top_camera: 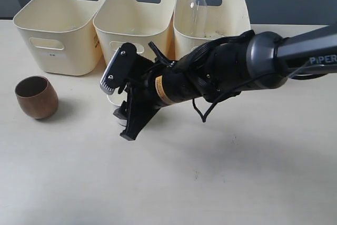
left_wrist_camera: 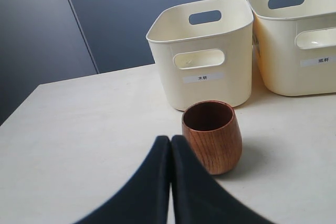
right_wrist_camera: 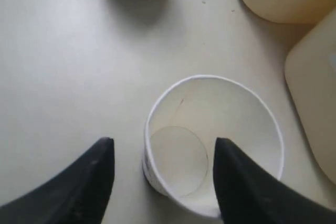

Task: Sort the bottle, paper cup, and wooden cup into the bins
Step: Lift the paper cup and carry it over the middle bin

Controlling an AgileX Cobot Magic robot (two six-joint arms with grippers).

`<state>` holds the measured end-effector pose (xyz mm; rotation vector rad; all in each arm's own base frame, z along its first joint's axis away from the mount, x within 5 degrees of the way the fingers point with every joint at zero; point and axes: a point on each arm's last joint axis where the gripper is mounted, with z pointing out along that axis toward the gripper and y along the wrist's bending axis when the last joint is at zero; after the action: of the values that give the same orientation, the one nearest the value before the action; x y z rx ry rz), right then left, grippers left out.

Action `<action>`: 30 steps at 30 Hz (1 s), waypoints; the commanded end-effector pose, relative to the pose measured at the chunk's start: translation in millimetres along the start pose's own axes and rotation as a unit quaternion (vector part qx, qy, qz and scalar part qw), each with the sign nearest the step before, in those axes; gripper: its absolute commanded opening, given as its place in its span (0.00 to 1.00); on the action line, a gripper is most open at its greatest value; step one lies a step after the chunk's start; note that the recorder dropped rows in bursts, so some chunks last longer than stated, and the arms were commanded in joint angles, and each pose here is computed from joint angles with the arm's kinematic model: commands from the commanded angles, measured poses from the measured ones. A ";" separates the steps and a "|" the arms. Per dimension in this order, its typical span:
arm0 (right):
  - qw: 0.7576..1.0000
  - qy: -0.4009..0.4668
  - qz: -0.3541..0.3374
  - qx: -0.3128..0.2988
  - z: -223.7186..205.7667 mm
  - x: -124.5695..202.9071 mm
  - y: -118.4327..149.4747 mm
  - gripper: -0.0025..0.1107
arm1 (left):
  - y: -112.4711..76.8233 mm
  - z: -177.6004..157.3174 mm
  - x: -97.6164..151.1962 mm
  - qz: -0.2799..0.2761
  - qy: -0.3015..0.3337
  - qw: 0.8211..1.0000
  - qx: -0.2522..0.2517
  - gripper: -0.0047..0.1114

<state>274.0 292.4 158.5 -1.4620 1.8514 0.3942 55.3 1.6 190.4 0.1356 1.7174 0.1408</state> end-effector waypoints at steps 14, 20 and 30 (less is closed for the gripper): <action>0.995 -0.086 -0.030 0.040 -52.3 -49.9 -12.9 0.02 | 0.2 -0.1 -1.8 -0.002 -0.003 1.000 0.000 0.04; 0.981 -0.150 -0.042 0.119 -105.0 -87.6 -27.9 0.02 | 0.2 -0.1 -1.8 -0.002 -0.003 1.000 0.000 0.04; 0.962 -0.183 -0.024 0.199 -119.4 -117.8 -52.9 0.02 | 0.2 -0.1 -1.8 -0.002 -0.003 1.000 0.000 0.04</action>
<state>280.5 282.6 329.6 -1.1409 1.4738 0.2781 55.3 1.6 190.4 0.1356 1.7174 0.1408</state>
